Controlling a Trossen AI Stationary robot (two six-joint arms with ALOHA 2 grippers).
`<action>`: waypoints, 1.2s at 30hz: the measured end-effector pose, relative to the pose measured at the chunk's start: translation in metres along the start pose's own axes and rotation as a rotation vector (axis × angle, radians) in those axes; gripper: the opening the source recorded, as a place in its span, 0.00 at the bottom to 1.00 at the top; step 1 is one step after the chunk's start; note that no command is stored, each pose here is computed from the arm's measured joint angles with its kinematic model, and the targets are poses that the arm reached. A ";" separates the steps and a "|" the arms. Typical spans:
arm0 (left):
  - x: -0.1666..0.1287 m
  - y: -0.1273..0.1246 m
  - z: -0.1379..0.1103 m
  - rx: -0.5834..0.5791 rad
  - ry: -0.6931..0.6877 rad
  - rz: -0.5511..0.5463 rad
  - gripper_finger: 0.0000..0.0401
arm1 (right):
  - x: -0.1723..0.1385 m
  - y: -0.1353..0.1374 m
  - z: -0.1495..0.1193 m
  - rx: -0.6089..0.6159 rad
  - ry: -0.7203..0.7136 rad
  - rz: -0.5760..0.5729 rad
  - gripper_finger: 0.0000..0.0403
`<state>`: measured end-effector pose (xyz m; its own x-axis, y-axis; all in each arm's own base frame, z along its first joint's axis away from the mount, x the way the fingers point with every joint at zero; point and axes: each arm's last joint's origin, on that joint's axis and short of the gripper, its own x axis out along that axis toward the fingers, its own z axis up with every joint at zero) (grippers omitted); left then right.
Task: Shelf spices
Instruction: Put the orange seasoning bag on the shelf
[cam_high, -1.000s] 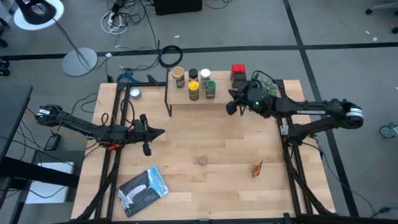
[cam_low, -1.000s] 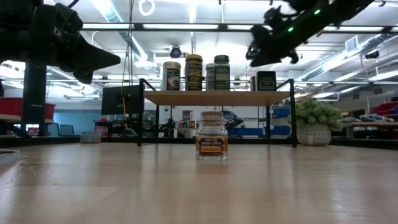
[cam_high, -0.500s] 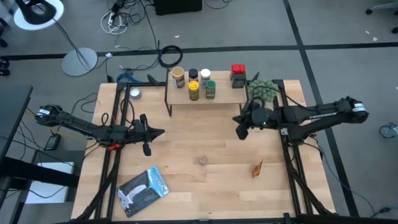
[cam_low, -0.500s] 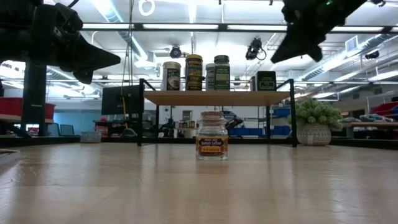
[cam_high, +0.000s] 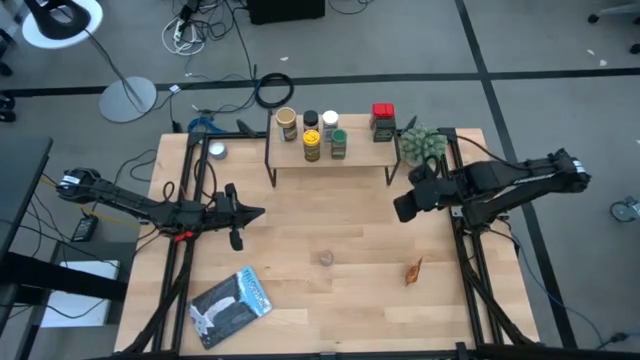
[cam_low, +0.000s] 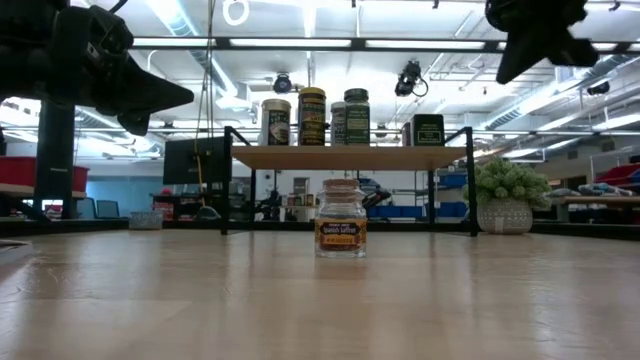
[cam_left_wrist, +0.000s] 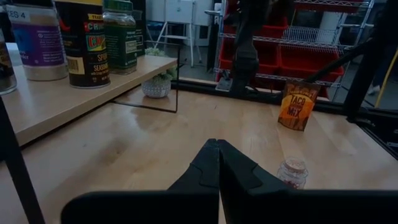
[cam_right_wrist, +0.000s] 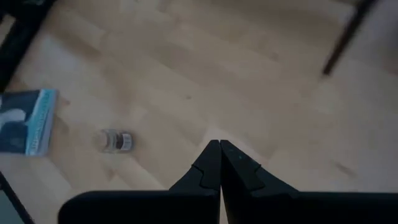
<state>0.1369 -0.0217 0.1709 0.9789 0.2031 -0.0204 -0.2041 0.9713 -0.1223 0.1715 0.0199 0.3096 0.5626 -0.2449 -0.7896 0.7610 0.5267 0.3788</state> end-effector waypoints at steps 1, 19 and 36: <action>0.000 0.000 0.000 0.000 0.000 0.000 0.00 | -0.003 0.001 0.000 0.024 0.012 -0.015 0.00; 0.000 0.000 -0.003 0.020 0.027 0.003 0.00 | -0.037 0.065 -0.024 0.185 0.267 -0.339 0.00; -0.001 -0.004 0.007 0.173 -0.073 -0.121 0.00 | -0.025 0.090 -0.078 0.284 0.485 -0.477 0.13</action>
<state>0.1372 -0.0250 0.1788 0.9946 0.0864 0.0568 -0.0894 0.9946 0.0530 0.2008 0.1366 0.3254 -0.0072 0.0277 -0.9996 0.9785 0.2061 -0.0014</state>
